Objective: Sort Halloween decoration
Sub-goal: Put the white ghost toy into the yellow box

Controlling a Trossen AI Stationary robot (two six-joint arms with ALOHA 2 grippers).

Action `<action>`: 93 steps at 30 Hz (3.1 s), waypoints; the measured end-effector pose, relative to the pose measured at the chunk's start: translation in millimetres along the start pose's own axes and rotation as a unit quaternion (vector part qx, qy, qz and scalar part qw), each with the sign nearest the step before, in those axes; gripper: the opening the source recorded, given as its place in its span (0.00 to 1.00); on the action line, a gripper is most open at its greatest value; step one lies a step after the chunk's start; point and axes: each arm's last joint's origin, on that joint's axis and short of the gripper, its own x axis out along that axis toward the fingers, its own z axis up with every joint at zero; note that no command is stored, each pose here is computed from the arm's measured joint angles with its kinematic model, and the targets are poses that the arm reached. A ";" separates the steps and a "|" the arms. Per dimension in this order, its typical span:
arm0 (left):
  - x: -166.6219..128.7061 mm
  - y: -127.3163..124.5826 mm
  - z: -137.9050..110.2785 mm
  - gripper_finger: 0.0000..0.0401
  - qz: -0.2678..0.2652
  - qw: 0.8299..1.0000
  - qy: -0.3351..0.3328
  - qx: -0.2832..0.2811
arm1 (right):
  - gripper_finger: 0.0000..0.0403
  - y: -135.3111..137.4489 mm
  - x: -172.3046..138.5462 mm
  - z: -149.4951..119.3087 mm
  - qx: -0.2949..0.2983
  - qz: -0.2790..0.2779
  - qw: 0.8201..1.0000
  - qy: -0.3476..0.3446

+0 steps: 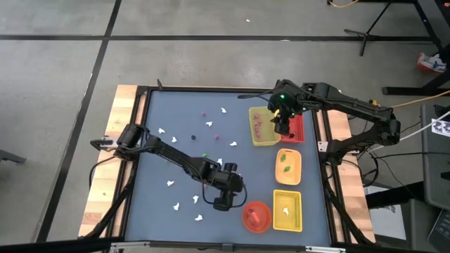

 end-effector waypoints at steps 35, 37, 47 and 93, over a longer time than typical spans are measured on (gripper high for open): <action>20.7 3.4 -14.0 0.38 -0.023 0.998 0.043 0.045 | 0.46 0.0 0.0 0.1 0.000 0.000 1.000 -0.001; 24.6 3.1 -18.3 0.38 -0.028 0.997 0.056 0.045 | 0.46 0.1 0.0 0.1 0.000 0.000 1.000 -0.001; 26.8 3.8 -20.6 0.38 -0.027 0.996 0.065 0.045 | 0.46 0.0 0.0 0.2 0.000 0.000 1.000 -0.001; 31.0 3.7 -22.9 0.25 -0.013 0.996 0.067 0.051 | 0.46 0.0 0.0 0.1 0.000 0.000 1.000 -0.001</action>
